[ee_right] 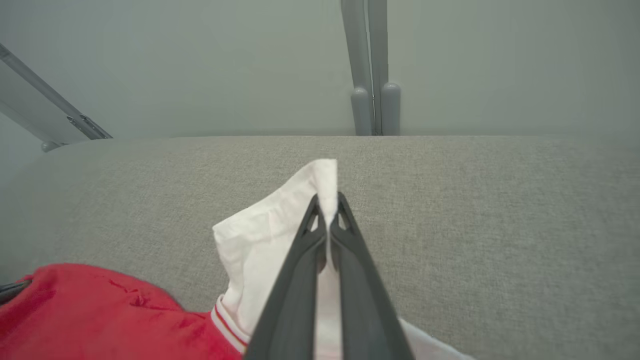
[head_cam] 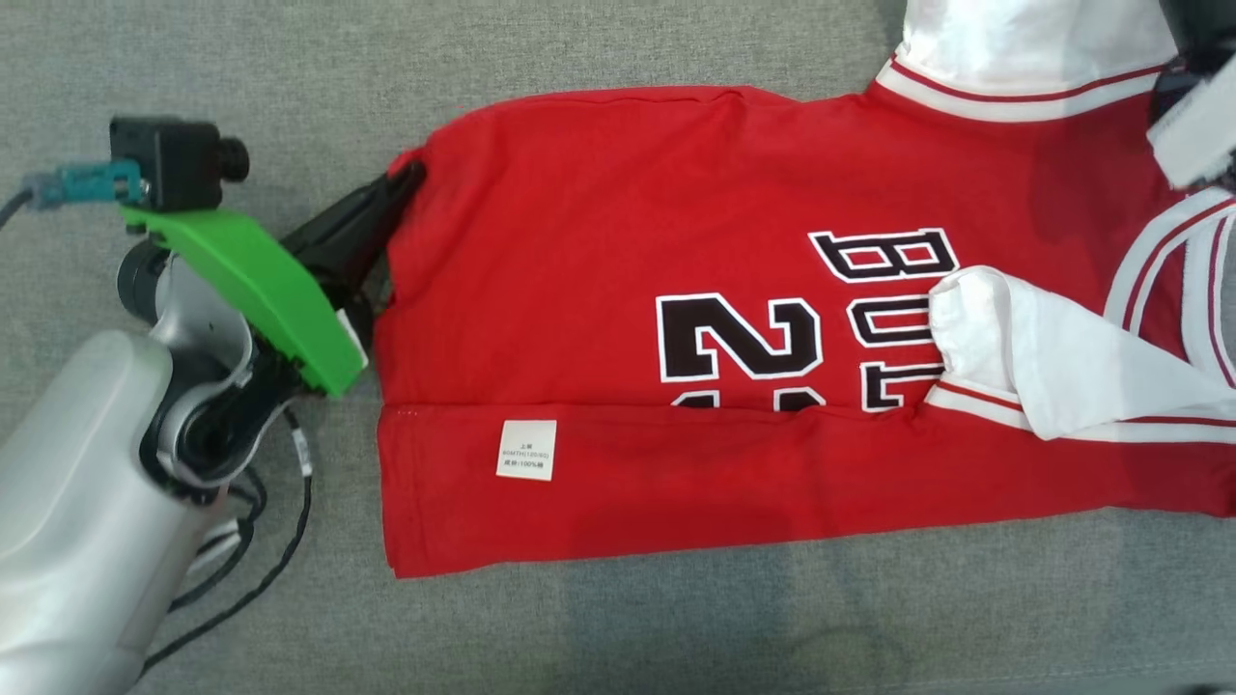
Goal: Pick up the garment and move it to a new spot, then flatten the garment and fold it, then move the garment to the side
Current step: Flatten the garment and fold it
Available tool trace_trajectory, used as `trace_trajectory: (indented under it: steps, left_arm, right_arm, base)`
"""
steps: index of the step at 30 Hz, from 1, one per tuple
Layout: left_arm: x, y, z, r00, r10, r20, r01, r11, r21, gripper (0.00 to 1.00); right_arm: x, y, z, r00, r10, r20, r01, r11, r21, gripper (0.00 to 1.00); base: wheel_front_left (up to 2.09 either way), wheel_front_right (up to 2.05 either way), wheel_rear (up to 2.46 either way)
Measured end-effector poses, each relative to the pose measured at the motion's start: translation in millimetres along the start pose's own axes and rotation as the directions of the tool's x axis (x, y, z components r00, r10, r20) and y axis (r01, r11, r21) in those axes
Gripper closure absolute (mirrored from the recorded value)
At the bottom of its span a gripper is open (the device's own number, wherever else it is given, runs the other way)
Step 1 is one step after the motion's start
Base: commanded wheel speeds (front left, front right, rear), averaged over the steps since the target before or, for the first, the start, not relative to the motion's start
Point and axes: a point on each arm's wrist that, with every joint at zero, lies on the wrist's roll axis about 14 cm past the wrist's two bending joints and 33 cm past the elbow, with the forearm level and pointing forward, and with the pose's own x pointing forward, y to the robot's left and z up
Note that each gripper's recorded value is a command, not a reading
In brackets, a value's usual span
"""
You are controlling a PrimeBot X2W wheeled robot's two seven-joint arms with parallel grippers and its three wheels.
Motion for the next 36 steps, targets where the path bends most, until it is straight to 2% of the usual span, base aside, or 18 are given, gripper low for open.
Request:
trace_trajectory:
  steps: [6, 16, 20, 27, 32, 36]
  left_arm:
    - [-42.6, -15.2, 1.4, 0.996, -0.02, 0.092, 0.02, 1.0, 0.001, 1.0]
    - [-87.4, -22.9, -11.5, 0.988, 0.062, 0.144, -0.055, 0.997, -0.056, 1.0]
    - [-90.4, -35.2, -9.0, 0.985, 0.042, 0.165, -0.034, 0.998, -0.052, 1.0]
    - [-98.0, -42.6, 5.5, 0.974, 0.045, 0.224, -0.043, 0.999, -0.012, 1.0]
    - [-96.7, -52.0, -11.4, 0.986, 0.02, 0.164, -0.019, 1.0, -0.01, 1.0]
    - [-98.3, -50.4, -27.9, 0.99, 0.041, 0.131, -0.037, 0.999, -0.038, 1.0]
  right_arm:
    - [-60.8, 3.0, -21.9, 1.0, -0.005, -0.019, 0.005, 1.0, 0.02, 1.0]
    - [-146.5, 20.7, -63.3, 0.995, -0.037, -0.091, 0.051, 0.986, 0.158, 1.0]
    - [-168.6, 13.6, -69.1, 0.991, -0.085, -0.101, 0.102, 0.979, 0.178, 1.0]
    - [-194.5, 9.0, -45.9, 0.992, -0.129, -0.015, 0.129, 0.968, 0.215, 1.0]
    - [-206.1, 14.8, -64.4, 0.989, -0.125, -0.083, 0.141, 0.961, 0.238, 1.0]
    - [-209.5, 17.9, -80.9, 0.984, -0.117, -0.138, 0.149, 0.957, 0.249, 1.0]
  base:
    - [0.0, 0.0, 0.0]
    - [0.0, 0.0, 0.0]
    - [0.0, 0.0, 0.0]
    - [0.0, 0.0, 0.0]
    - [0.0, 0.0, 0.0]
    - [0.0, 0.0, 0.0]
